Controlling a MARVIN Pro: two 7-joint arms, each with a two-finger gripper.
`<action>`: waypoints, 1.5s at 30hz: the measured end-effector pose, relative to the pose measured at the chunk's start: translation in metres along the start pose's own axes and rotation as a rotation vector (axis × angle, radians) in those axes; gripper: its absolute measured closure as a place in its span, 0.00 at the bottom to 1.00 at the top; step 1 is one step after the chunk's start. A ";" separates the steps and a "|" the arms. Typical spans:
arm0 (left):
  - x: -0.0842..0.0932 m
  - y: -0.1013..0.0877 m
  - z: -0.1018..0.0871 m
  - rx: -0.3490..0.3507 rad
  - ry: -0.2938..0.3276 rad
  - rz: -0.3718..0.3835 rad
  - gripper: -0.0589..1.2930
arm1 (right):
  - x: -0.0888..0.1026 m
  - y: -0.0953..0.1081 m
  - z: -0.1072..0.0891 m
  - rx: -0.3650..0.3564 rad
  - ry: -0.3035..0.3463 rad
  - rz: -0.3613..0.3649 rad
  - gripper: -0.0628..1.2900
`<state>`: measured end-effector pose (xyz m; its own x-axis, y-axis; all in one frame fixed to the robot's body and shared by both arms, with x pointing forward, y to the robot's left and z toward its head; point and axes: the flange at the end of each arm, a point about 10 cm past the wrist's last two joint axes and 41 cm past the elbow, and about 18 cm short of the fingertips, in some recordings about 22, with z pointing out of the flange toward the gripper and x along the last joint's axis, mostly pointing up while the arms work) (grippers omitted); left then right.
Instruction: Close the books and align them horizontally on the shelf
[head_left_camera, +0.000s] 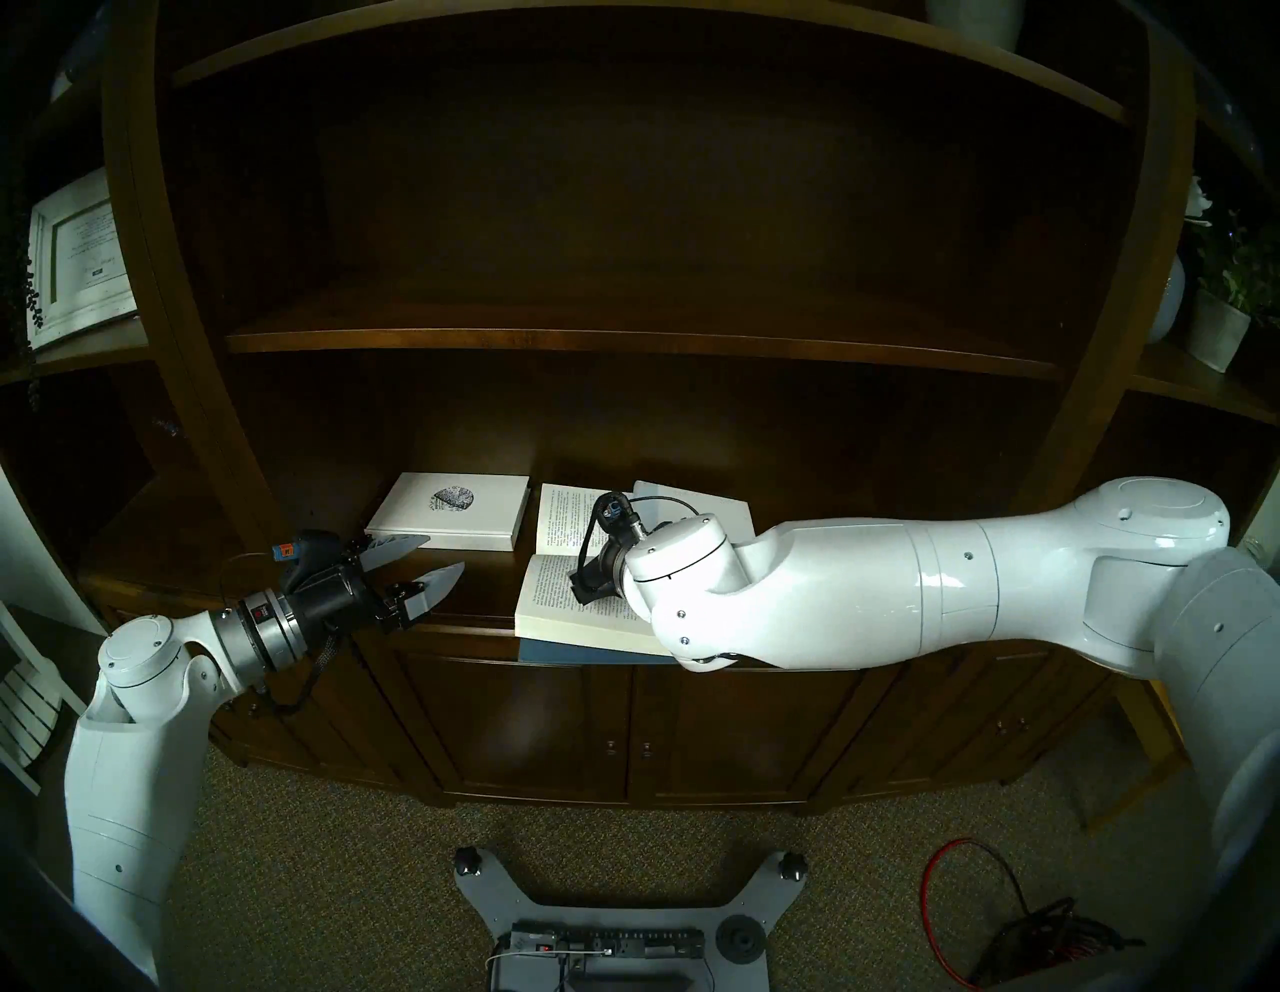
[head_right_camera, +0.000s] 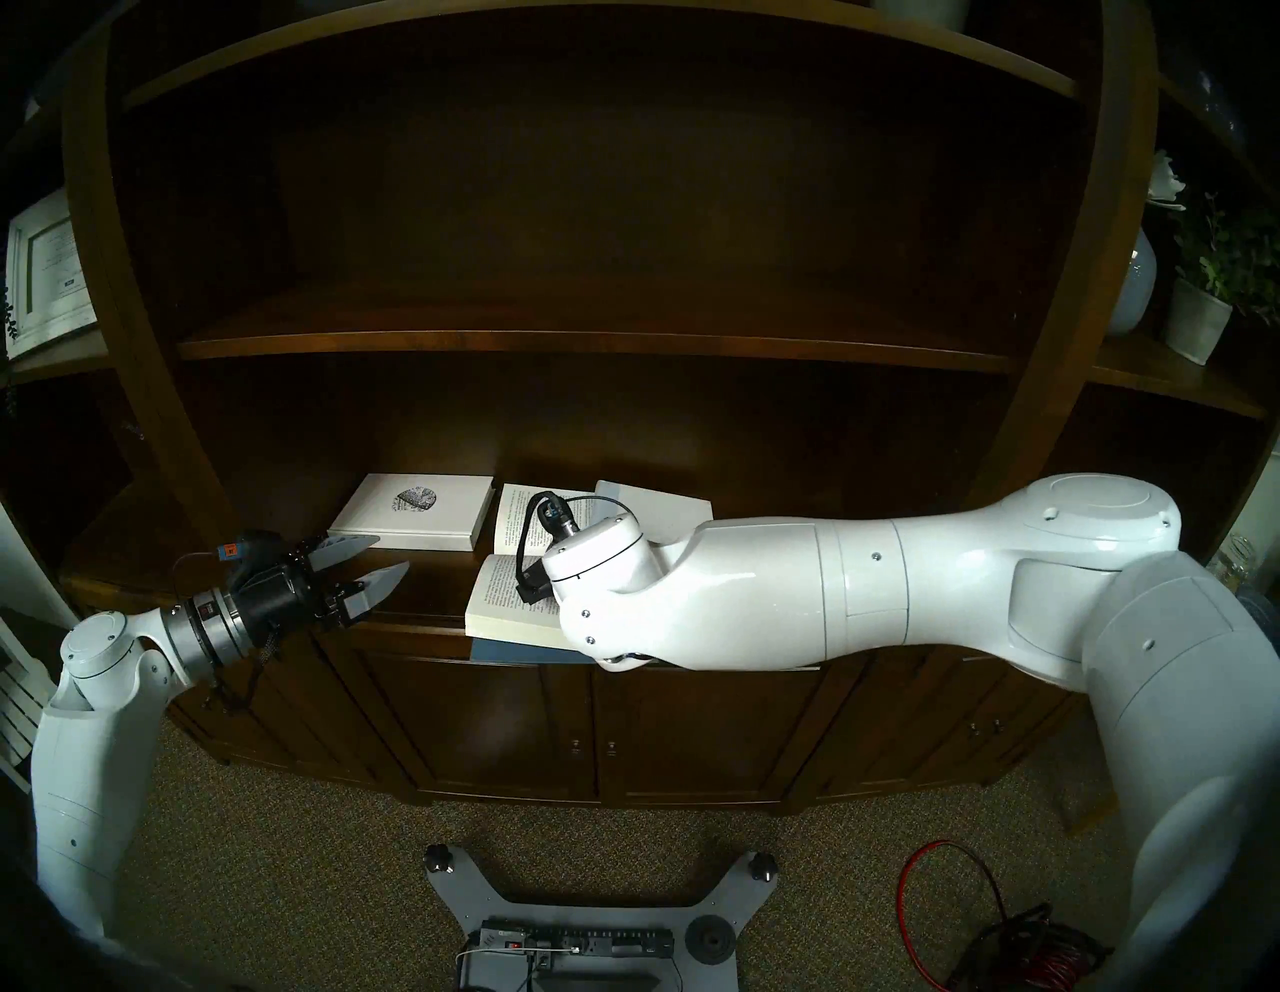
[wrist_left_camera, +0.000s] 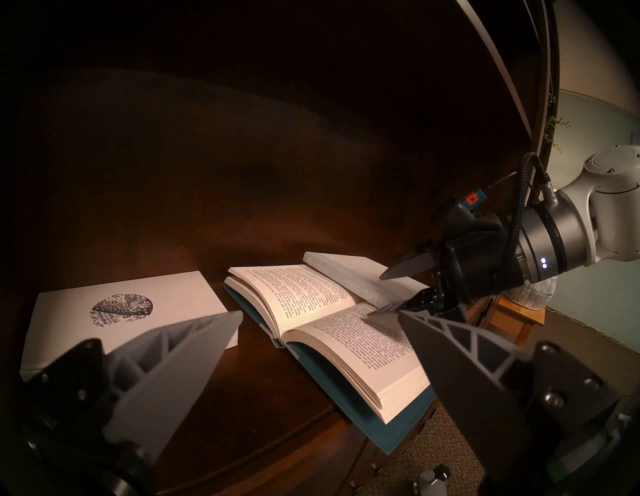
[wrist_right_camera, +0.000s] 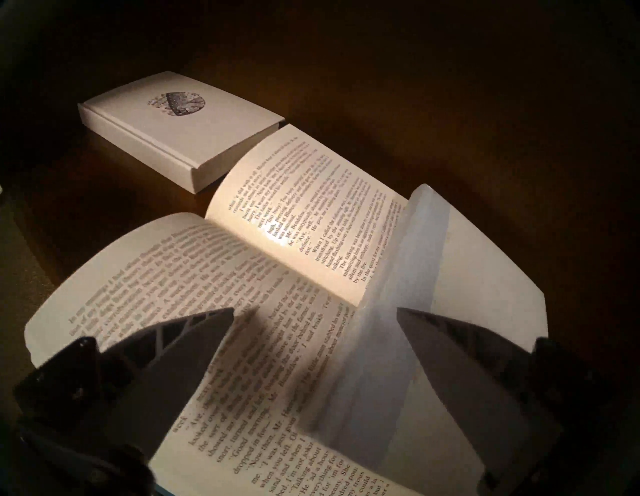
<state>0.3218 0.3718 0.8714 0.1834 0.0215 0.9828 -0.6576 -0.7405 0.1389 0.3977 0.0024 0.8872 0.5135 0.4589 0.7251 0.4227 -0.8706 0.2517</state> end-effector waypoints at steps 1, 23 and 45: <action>0.000 0.000 0.000 0.000 0.000 0.000 0.04 | 0.000 -0.001 0.000 -0.007 -0.006 0.001 0.04; 0.000 0.000 0.000 0.000 0.001 0.000 0.04 | -0.031 0.011 -0.060 -0.155 -0.091 0.070 0.04; 0.001 0.000 0.000 0.001 0.002 0.001 0.04 | -0.032 0.020 -0.074 -0.018 -0.039 0.112 0.04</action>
<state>0.3217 0.3719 0.8720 0.1816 0.0219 0.9831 -0.6572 -0.7410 0.1379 0.3349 -0.0429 0.9162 0.5851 0.3652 0.7241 0.3479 -0.9196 0.1826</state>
